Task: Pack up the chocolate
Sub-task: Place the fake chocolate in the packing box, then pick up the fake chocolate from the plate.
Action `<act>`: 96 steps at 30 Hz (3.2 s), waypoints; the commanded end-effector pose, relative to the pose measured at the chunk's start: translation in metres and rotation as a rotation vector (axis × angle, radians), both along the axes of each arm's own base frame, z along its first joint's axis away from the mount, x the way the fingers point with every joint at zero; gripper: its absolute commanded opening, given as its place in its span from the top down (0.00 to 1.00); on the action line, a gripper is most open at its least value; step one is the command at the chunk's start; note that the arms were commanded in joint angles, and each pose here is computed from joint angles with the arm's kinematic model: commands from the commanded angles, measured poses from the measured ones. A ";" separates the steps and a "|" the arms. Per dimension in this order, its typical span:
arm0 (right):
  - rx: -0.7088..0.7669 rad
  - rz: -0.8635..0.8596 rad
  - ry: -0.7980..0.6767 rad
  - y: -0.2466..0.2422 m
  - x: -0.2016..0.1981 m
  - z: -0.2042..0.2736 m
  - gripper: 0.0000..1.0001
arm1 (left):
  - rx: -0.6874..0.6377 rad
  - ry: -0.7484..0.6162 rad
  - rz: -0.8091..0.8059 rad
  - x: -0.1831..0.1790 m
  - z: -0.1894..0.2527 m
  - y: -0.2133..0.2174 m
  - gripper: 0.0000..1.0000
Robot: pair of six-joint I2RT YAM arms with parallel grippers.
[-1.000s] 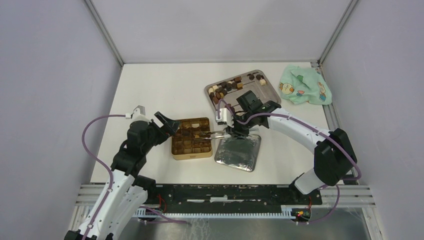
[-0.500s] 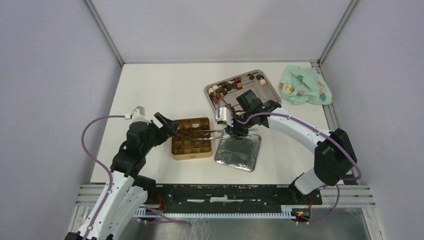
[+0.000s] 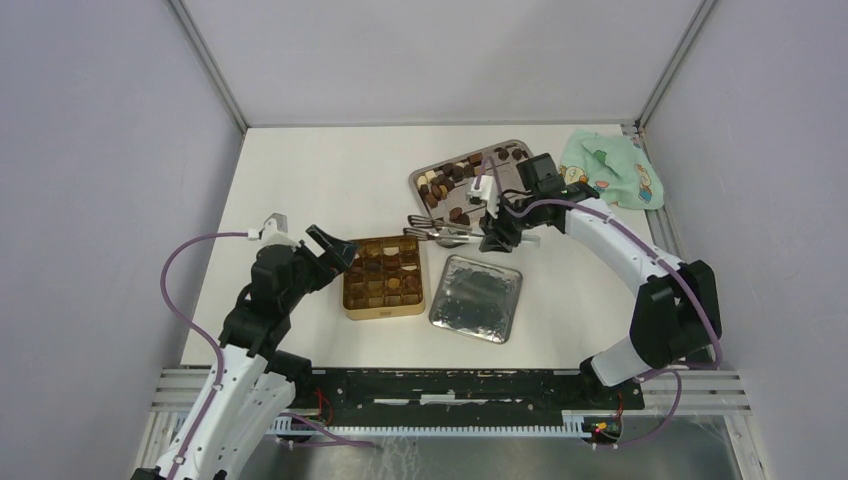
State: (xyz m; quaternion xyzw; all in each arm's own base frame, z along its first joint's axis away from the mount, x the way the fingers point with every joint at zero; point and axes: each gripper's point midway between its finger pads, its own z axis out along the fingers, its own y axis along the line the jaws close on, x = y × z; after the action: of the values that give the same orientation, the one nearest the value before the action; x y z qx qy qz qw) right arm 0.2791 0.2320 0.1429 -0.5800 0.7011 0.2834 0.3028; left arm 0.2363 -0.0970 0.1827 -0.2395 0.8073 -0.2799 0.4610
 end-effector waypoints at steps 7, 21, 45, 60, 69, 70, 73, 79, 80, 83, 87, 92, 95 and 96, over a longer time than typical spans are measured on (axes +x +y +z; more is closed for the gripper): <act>-0.045 -0.272 -0.137 -0.048 0.091 0.017 0.58 | -0.031 -0.001 0.014 0.003 0.005 -0.002 0.03; -0.143 -0.344 -0.086 -0.053 0.130 -0.026 0.58 | -0.025 0.004 0.023 0.002 0.002 0.000 0.03; -0.134 -0.342 0.005 -0.034 0.131 -0.050 0.58 | -0.027 0.000 0.021 0.002 0.002 0.000 0.03; -0.208 -0.444 -0.021 -0.041 0.154 -0.057 0.61 | -0.026 0.000 0.021 0.002 0.003 0.000 0.04; -0.219 -0.442 -0.034 -0.044 0.154 -0.056 0.67 | -0.026 0.001 0.019 0.002 0.003 -0.001 0.03; -0.219 -0.435 -0.035 -0.044 0.154 -0.056 0.67 | -0.024 0.004 0.018 0.002 0.002 -0.001 0.03; -0.216 -0.413 -0.034 -0.042 0.151 -0.056 0.73 | -0.024 0.005 0.019 0.002 0.001 -0.001 0.03; -0.196 -0.395 -0.062 -0.043 0.147 -0.045 0.95 | -0.021 0.007 0.020 0.002 0.001 0.000 0.04; -0.189 -0.396 -0.070 -0.045 0.146 -0.042 0.97 | -0.020 0.008 0.021 0.001 0.001 0.000 0.04; -0.166 -0.403 -0.087 -0.049 0.144 -0.032 1.00 | -0.019 0.009 0.022 0.001 0.000 0.001 0.04; -0.132 -0.401 -0.093 -0.054 0.138 -0.023 1.00 | -0.016 0.014 0.021 0.001 -0.002 0.001 0.04; -0.093 -0.398 -0.089 -0.058 0.129 -0.015 1.00 | -0.014 0.021 0.021 0.002 -0.003 0.000 0.04; -0.062 -0.394 -0.089 -0.060 0.125 -0.009 1.00 | -0.010 0.032 0.021 0.002 -0.005 0.001 0.04; -0.047 -0.391 -0.090 -0.060 0.124 -0.005 1.00 | -0.006 0.038 0.020 0.002 -0.007 0.001 0.04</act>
State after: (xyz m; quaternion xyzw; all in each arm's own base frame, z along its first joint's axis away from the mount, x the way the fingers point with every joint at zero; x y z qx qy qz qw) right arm 0.4006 0.1644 0.1029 -0.4442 0.8238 0.1553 0.3162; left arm 0.2355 -0.0966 0.1740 -0.2429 0.8166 -0.2715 0.4478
